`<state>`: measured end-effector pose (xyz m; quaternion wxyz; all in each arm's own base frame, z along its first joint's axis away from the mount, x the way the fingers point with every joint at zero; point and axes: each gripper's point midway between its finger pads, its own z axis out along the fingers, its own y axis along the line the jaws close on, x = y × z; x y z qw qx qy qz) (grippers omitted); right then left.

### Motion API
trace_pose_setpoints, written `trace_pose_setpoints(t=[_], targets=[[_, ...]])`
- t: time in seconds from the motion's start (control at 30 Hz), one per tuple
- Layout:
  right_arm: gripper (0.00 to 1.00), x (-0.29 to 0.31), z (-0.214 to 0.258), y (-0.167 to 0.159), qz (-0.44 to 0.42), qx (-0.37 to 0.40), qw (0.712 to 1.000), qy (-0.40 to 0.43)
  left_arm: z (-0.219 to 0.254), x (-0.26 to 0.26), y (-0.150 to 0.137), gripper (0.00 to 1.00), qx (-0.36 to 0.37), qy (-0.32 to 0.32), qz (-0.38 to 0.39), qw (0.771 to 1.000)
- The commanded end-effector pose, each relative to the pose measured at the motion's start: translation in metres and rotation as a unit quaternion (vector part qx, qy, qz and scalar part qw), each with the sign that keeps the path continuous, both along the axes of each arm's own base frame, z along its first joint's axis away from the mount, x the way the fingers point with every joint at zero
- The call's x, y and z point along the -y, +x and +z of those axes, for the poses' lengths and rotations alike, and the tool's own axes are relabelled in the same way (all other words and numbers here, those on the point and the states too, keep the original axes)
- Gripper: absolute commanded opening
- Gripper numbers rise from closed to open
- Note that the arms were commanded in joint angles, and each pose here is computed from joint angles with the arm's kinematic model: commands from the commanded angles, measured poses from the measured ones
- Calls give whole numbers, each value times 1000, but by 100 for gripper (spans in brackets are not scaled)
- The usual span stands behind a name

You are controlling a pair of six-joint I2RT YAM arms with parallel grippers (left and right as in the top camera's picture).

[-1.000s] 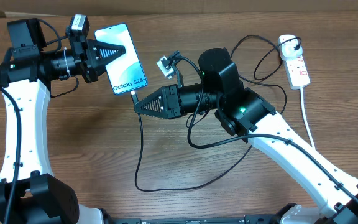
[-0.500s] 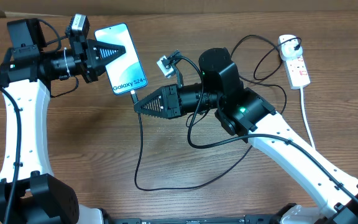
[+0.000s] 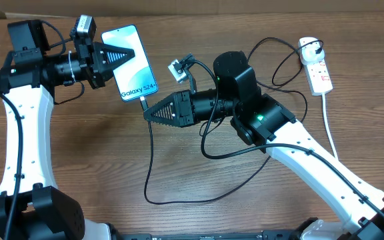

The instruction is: Plug charger to phone and switch on socket

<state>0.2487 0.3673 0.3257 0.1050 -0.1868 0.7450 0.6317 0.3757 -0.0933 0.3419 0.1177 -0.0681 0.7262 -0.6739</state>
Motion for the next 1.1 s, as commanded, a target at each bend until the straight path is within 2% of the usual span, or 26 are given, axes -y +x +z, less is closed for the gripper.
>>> trace_pose_setpoints(t=[0.0,1.07], targets=[[4,3,14,0,-6,16,1000,11,12,4,-8,4,20,-19,-22,999],[4,2,14,0,-4,8,1000,11,11,4,-7,4,25,-13,-18,999]])
